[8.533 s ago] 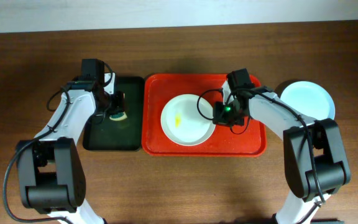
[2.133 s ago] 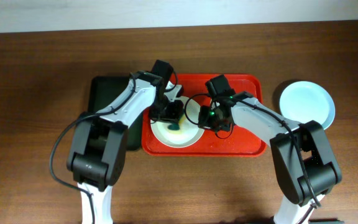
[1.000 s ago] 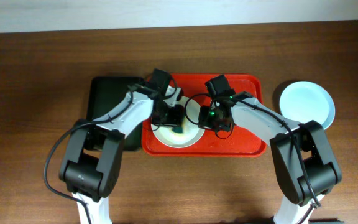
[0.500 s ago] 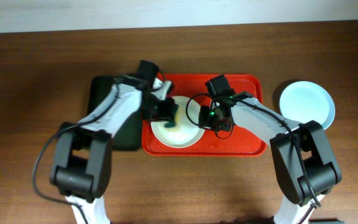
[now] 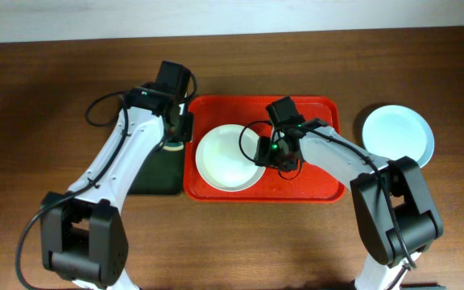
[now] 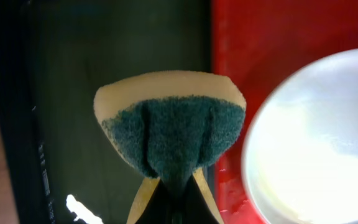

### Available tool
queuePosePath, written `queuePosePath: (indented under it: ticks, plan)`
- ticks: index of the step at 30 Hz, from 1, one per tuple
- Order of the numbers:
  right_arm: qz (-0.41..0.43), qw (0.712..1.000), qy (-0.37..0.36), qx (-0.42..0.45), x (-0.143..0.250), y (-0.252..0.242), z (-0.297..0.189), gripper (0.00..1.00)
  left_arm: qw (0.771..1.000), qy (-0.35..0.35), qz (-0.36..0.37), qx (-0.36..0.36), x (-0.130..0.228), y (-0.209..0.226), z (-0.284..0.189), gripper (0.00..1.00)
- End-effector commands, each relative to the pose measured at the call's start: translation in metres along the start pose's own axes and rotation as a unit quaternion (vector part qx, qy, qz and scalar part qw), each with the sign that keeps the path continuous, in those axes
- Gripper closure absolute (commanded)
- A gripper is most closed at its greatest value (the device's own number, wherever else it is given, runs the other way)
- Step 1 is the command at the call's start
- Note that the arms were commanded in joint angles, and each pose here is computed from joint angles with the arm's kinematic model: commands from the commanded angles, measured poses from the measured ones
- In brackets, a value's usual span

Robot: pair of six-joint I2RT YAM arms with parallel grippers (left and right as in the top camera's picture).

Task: Clean dirty plates on tray and stack at the side
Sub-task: 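Carry the sponge left and set it on the black tray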

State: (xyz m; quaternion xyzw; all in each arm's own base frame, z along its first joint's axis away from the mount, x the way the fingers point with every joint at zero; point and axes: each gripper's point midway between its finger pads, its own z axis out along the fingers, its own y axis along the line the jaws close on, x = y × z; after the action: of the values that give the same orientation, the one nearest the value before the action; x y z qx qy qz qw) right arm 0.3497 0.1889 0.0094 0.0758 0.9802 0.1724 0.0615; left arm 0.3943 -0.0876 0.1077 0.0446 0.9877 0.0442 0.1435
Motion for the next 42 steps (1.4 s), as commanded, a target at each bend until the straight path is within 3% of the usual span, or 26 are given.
queuePosePath:
  ticks: [1,5,10,18,19,23,25,32,34,35,36,37,39,42]
  plan:
    - [0.003,1.000,0.004,0.017,0.005,-0.007,0.004,0.51,0.999,0.032,-0.018,-0.038,0.005,0.030,0.022,1.00]
    - [0.003,1.000,0.003,0.018,0.005,-0.007,0.004,0.39,0.996,0.067,-0.048,-0.042,0.014,0.053,0.047,1.00]
    - [0.003,1.000,0.002,0.019,0.004,-0.008,0.004,0.39,0.989,0.116,-0.072,-0.048,0.031,0.074,0.082,1.00]
    - [0.005,0.998,-0.008,0.056,0.002,-0.021,0.003,0.37,0.985,0.138,-0.092,-0.038,0.039,0.083,0.104,1.00]
    - [0.005,0.998,-0.008,0.056,0.002,-0.021,0.003,0.34,0.985,0.139,-0.092,-0.038,0.039,0.083,0.104,0.96]
    - [0.005,0.998,-0.009,0.056,0.002,-0.021,0.003,0.21,0.986,0.131,-0.095,-0.027,0.036,0.080,0.093,0.59]
    - [0.004,0.998,-0.009,0.057,0.002,-0.021,0.003,0.18,0.989,0.110,-0.098,-0.025,0.027,0.082,0.078,0.51]
    - [0.004,0.998,-0.009,0.057,0.002,-0.022,0.003,0.12,0.984,-0.048,-0.168,-0.025,-0.019,0.113,-0.017,0.46]
    - [0.004,0.998,-0.010,0.057,0.002,-0.021,0.003,0.12,0.973,-0.089,-0.212,-0.028,-0.026,0.133,-0.041,0.31]
    - [0.004,0.998,-0.010,0.056,0.001,-0.021,0.003,0.12,0.966,-0.103,-0.235,-0.030,-0.027,0.144,-0.050,0.12]
    - [0.004,0.998,-0.011,0.055,0.001,-0.021,0.003,0.13,0.963,-0.109,-0.246,-0.033,-0.026,0.151,-0.054,0.00]
    - [0.004,0.998,-0.011,0.055,0.001,-0.021,0.003,0.14,0.961,-0.109,-0.252,-0.035,-0.025,0.157,-0.055,0.01]
    - [0.004,0.998,-0.013,0.054,0.000,-0.020,0.003,0.25,0.959,-0.108,-0.259,-0.039,-0.022,0.163,-0.054,0.01]
    - [0.004,0.998,-0.013,0.054,0.000,-0.020,0.003,0.51,0.958,-0.106,-0.264,-0.038,-0.021,0.167,-0.054,0.01]
